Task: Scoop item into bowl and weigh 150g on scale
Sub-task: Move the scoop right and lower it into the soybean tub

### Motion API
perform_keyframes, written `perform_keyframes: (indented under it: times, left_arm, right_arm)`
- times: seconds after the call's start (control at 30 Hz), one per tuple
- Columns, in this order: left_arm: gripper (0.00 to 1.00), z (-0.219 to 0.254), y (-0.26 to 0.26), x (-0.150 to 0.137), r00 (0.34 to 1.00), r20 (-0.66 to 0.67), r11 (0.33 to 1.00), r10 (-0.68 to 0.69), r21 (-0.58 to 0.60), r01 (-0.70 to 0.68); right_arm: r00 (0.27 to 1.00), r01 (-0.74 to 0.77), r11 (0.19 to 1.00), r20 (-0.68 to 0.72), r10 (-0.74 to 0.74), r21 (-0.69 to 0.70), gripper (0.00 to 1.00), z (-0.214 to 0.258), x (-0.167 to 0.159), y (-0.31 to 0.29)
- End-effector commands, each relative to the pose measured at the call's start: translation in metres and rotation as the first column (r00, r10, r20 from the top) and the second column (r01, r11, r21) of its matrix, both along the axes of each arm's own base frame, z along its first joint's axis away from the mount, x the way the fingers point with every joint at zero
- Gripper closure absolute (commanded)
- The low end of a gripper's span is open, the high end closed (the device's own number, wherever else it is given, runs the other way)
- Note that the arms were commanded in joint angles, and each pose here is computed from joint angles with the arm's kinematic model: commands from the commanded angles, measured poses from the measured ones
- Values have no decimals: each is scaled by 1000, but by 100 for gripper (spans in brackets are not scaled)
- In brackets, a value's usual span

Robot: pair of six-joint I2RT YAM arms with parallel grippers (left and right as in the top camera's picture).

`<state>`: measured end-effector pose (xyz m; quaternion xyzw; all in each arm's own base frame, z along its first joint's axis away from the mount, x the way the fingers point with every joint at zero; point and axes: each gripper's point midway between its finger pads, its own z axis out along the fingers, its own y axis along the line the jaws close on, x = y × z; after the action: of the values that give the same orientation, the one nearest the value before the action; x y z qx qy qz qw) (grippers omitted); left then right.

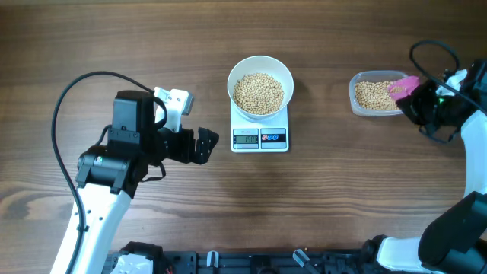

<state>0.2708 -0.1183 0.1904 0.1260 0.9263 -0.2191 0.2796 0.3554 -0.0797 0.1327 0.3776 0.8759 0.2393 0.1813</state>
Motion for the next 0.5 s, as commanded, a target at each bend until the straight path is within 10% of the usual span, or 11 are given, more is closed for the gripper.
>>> perform_keyframes:
  times: [0.0,0.47]
  left_arm:
    - [0,0,0,0,1000,-4,1000,-2,-9,2]
    - [0,0,0,0,1000,-4,1000,-2,-9,2]
  right_arm:
    - [1000,-15,999,22,16,-42,96,11,1,-1]
    - [998,-61,997,23,62,-43,87,11,5,16]
